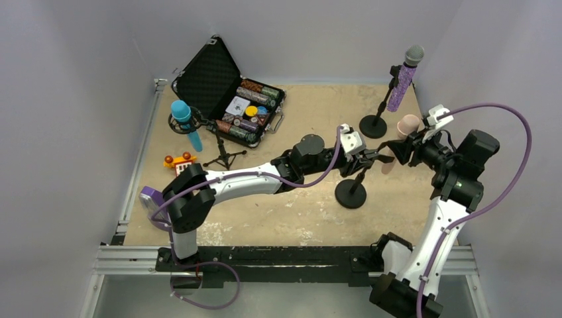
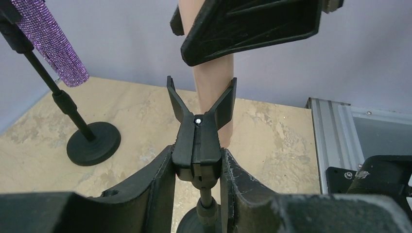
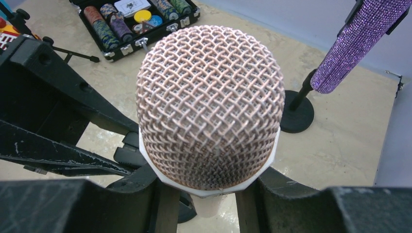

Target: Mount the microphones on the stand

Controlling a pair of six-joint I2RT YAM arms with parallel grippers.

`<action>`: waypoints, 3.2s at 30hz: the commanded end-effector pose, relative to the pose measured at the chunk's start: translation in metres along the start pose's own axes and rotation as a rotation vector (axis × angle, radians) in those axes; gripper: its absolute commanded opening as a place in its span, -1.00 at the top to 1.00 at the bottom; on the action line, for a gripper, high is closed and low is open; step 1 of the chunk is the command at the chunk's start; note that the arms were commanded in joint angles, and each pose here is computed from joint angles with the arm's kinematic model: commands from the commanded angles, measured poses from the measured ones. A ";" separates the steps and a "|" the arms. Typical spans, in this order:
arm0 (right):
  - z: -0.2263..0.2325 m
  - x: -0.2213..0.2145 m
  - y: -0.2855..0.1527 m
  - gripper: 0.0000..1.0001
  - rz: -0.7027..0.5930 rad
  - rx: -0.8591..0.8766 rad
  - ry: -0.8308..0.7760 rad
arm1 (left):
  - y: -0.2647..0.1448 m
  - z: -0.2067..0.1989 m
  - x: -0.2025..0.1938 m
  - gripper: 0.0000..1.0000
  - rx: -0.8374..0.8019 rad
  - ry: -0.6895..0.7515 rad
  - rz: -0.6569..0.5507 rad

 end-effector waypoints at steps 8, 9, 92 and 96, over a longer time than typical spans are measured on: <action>0.029 -0.009 0.003 1.00 -0.018 0.237 0.043 | -0.005 0.004 0.044 1.00 0.033 -0.056 -0.127; 0.028 -0.011 0.005 1.00 -0.012 0.248 0.057 | -0.006 0.004 0.046 1.00 0.031 -0.061 -0.131; 0.151 0.038 -0.035 -0.83 0.011 0.694 -0.322 | 0.007 -0.026 -0.057 -0.06 0.022 -0.068 -0.014; 0.152 0.038 -0.035 -0.84 0.009 0.695 -0.322 | 0.013 -0.026 -0.056 0.24 0.012 -0.061 -0.012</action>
Point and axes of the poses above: each gripper's point midway between its finger pads, its own y axis out along the fingers, its own z axis along the line the jaws close on, x = y × z, the point moved 5 cm from there along -y, back along the fingers, and after that the axes turned 14 degrees about y, right-handed, at the moved point
